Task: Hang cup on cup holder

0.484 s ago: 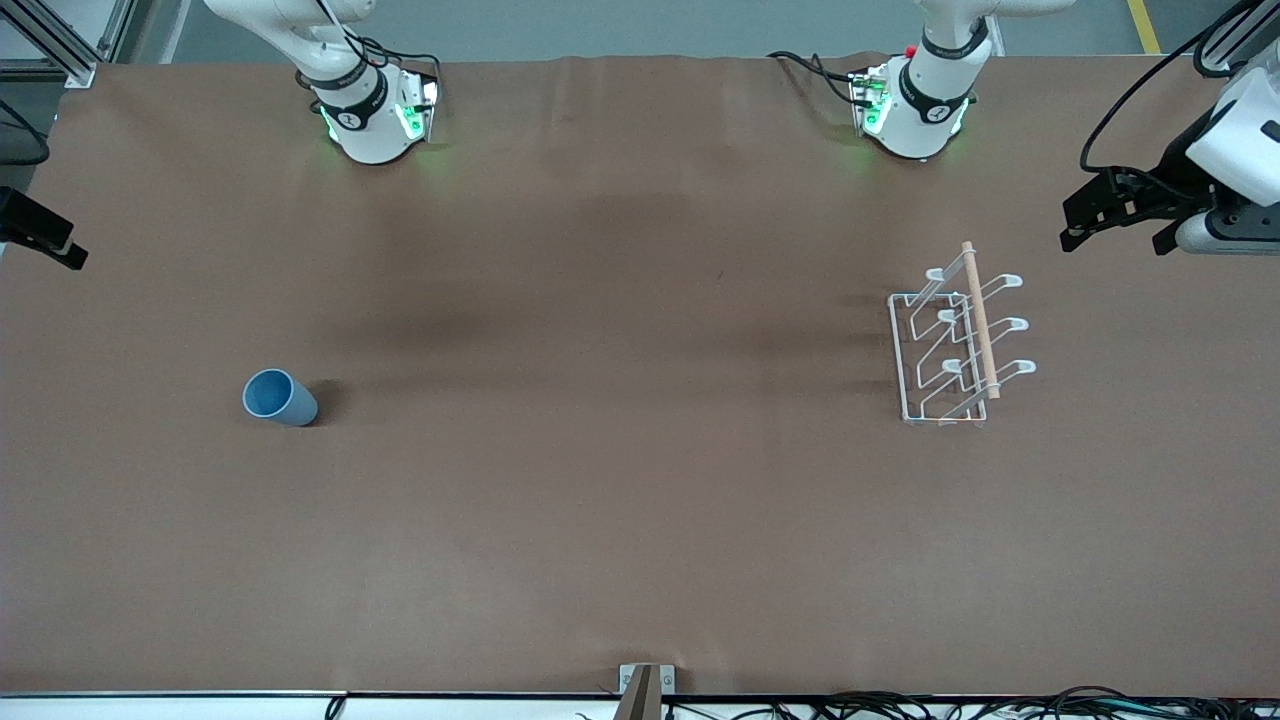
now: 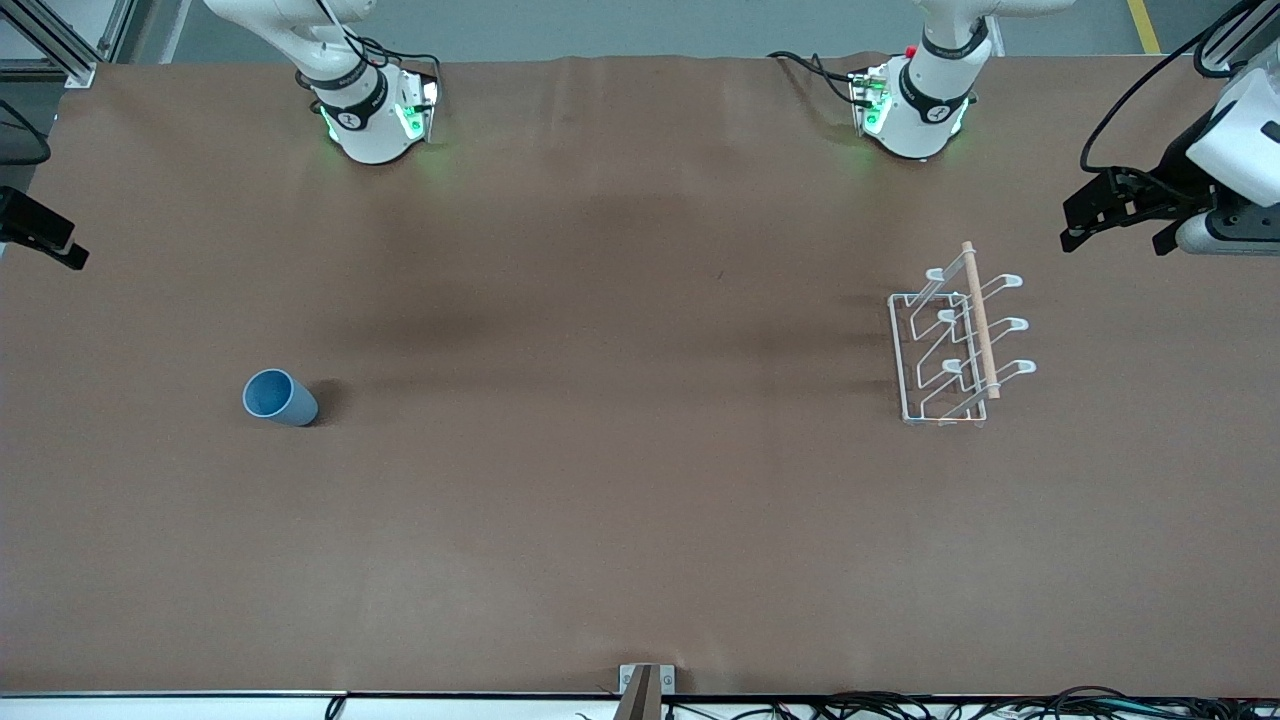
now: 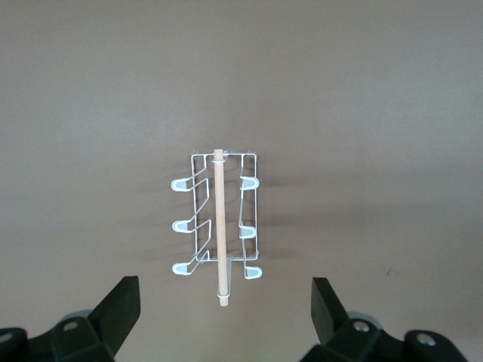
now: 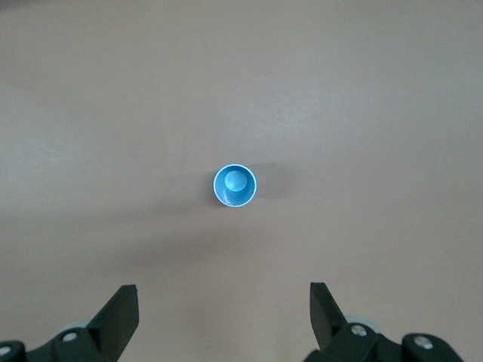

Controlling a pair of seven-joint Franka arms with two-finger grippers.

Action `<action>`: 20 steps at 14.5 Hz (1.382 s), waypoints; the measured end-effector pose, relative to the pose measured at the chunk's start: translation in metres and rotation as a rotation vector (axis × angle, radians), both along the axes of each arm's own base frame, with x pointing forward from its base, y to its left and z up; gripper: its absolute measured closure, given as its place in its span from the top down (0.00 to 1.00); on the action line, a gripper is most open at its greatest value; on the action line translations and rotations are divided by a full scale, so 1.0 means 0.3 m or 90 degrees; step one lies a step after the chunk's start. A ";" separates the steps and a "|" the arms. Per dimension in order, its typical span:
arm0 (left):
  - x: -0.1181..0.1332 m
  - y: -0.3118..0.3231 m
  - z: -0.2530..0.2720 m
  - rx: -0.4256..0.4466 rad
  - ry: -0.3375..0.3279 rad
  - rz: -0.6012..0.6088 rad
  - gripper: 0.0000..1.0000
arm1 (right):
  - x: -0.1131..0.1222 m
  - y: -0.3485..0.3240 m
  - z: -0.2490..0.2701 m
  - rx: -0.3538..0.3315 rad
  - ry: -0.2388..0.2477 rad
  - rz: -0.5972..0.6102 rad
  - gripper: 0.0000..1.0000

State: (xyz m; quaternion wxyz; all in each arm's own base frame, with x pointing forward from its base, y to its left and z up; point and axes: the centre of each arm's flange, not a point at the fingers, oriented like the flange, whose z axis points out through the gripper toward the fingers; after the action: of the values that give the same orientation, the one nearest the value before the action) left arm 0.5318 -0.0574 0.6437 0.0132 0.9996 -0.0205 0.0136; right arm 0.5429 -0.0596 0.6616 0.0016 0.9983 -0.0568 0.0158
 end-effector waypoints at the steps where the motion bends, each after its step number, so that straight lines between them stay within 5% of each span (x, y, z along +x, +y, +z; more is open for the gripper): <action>1: 0.000 0.000 0.000 0.000 0.000 0.000 1.00 | 0.000 0.002 0.000 0.000 0.000 0.001 1.00; 5: 0.001 0.001 0.015 -0.001 -0.007 0.001 1.00 | -0.003 0.005 -0.005 0.001 0.008 0.003 1.00; 9: 0.002 0.001 0.019 -0.001 -0.009 0.001 1.00 | 0.003 -0.002 -0.109 0.006 0.056 0.028 1.00; 12: 0.003 -0.001 0.020 -0.001 -0.009 0.000 1.00 | 0.047 -0.040 -0.306 0.011 0.096 0.054 1.00; 20: 0.006 0.000 0.021 -0.001 -0.010 0.001 1.00 | 0.097 -0.136 -0.943 0.006 0.083 0.072 1.00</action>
State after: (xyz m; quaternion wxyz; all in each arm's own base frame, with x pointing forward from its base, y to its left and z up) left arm 0.5335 -0.0574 0.6499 0.0138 0.9995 -0.0201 0.0211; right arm 0.5721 -0.1004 0.3788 -0.0004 0.9988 0.0000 -0.0497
